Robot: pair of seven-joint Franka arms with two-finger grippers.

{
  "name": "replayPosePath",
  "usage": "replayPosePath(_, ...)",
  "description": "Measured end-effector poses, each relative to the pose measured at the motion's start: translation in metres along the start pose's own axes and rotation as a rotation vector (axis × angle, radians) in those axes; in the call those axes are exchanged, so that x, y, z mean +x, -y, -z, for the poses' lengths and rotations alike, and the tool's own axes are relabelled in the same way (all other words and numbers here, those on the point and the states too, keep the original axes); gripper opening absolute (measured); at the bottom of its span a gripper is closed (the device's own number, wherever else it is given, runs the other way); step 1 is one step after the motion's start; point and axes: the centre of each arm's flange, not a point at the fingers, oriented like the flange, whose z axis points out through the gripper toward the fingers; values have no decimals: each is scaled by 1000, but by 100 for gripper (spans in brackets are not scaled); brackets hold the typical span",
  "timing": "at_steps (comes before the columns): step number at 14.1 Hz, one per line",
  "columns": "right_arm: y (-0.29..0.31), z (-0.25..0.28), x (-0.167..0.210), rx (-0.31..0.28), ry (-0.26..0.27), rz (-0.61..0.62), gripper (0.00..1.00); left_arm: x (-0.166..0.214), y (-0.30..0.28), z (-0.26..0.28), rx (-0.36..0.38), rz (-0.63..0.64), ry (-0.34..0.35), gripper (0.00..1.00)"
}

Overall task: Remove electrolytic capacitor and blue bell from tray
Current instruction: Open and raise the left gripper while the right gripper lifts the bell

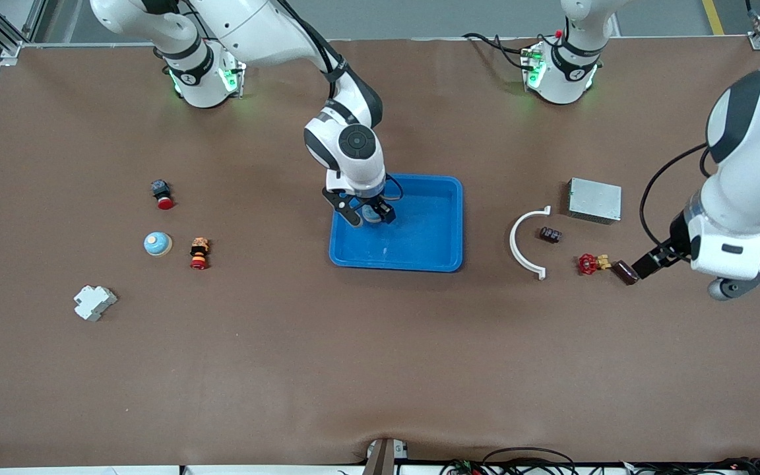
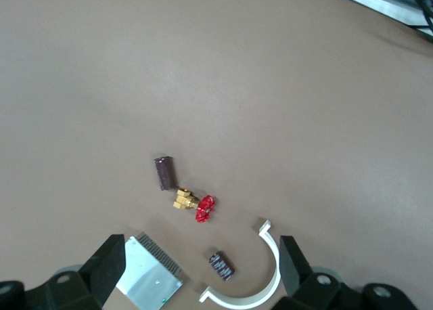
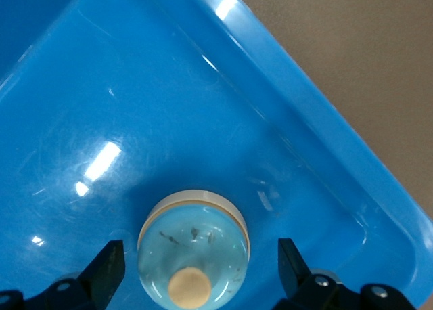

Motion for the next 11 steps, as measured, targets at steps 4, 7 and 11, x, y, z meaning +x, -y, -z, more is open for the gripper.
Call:
replayPosePath(4,1,1,1,4,-12,12,100,-12,8,32,-19,-110,-2,100)
replayPosePath(7,1,1,1,5,-15,16,100,-12,23,47,-6,-166,3,100)
replayPosePath(11,2,2,1,9,-26,29,98,-19,28,67,-20,-219,16,100)
